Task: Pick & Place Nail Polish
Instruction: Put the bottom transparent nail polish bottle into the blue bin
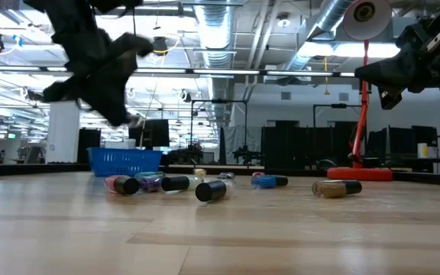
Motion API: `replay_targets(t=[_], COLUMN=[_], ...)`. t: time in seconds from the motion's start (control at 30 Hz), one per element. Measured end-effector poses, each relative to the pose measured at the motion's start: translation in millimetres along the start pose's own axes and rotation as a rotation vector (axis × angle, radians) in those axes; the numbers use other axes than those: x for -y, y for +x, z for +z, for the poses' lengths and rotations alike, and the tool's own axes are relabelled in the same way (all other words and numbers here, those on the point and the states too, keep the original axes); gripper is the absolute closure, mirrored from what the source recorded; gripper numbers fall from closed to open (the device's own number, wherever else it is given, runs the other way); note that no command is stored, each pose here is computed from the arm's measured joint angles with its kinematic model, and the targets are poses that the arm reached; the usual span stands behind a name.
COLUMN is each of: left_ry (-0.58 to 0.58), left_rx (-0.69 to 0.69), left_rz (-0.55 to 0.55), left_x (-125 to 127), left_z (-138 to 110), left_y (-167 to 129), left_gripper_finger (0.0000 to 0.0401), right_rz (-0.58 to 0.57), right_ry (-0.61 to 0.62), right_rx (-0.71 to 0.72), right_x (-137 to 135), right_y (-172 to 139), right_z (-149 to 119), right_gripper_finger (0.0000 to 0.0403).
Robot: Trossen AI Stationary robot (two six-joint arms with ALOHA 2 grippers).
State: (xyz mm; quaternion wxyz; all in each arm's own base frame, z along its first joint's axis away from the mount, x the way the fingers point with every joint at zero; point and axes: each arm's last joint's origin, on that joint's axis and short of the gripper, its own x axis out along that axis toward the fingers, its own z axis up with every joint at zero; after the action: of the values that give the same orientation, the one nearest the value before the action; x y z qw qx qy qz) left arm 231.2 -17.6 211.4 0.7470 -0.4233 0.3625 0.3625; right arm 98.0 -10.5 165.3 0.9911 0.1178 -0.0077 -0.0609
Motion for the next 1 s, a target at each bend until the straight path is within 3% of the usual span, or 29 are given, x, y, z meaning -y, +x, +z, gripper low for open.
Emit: replay_targets(t=[0.23,0.4,0.53,0.7,1.0], left_ry=[-0.049,-0.061,0.014,0.113,0.214], left_rx=[0.416,0.520,0.473,0.307,0.092], left_rz=[0.034,0.093,0.133,0.181,0.266], left_x=[-27,-46,-58,-72,-81], left_z=[54,89,110,125,125], left_y=[-39,-45,-33,-5,47], left_gripper_finger=[0.0344,0.0344,0.0343,0.0343,0.0343], right_rz=[0.000,0.000,0.000,0.000,0.000], right_ry=[0.000,0.000,0.000,0.000,0.000], right_rx=[0.000,0.000,0.000,0.000,0.000], right_x=[0,0,0,0,0], right_y=[0,0,0,0,0], right_z=[0,0,0,0,0], right_gripper_finger=[0.0403,0.0403,0.0403,0.0403,0.0403])
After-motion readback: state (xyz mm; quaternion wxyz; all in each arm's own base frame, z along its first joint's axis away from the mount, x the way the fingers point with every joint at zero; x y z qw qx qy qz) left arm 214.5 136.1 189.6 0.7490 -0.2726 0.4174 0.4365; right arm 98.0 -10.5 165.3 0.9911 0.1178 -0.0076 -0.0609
